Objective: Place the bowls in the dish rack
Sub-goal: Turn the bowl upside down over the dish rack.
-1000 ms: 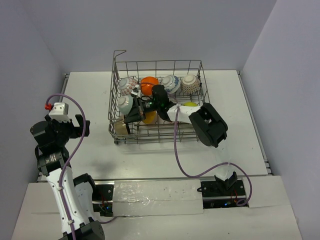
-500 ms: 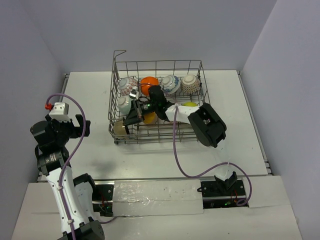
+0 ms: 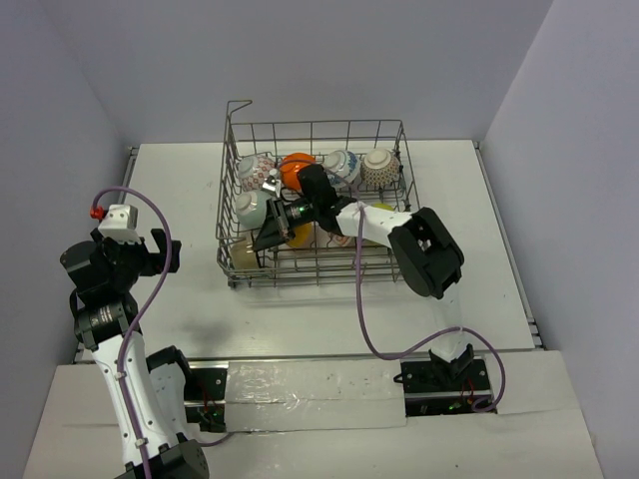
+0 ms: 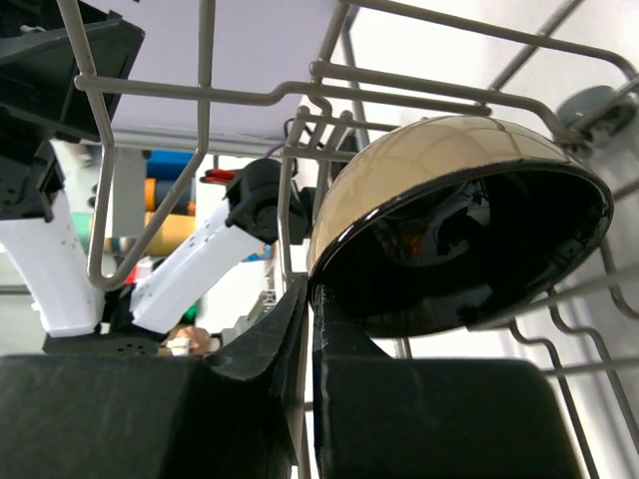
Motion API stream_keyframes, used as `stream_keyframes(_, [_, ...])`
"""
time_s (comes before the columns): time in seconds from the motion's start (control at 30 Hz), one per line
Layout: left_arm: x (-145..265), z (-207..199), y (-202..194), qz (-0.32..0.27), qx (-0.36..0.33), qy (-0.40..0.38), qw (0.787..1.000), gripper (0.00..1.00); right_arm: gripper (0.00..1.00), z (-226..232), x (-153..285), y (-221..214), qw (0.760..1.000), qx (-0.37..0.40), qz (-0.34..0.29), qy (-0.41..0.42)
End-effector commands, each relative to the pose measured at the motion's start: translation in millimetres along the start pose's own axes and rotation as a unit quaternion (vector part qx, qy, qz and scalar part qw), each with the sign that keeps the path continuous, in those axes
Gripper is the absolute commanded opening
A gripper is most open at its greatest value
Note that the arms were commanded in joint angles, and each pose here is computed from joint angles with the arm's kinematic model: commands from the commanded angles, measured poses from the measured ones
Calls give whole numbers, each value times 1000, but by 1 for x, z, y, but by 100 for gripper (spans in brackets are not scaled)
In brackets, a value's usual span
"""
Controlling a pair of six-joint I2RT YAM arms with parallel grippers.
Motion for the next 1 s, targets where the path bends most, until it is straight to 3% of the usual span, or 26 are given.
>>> stream_keyframes(0.0, [-1,-2,2,-6,-3,-13,1000,99,0,32,19,22,997,68,-22,-6])
stream_keyframes(0.97, [-2,-2,0,-2,1,-17,1000,99,0,16,58,10,990,93,-25,-99])
Point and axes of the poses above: each gripper's point midway between its finger pads, its own x axis back along the fingers, its own z axis along the line the jaws close on, y = z × x, the point moved 7 cm from there along x, back along the fingers, and after that the axes turned 15 degrees about x, right-handed, at the moved point
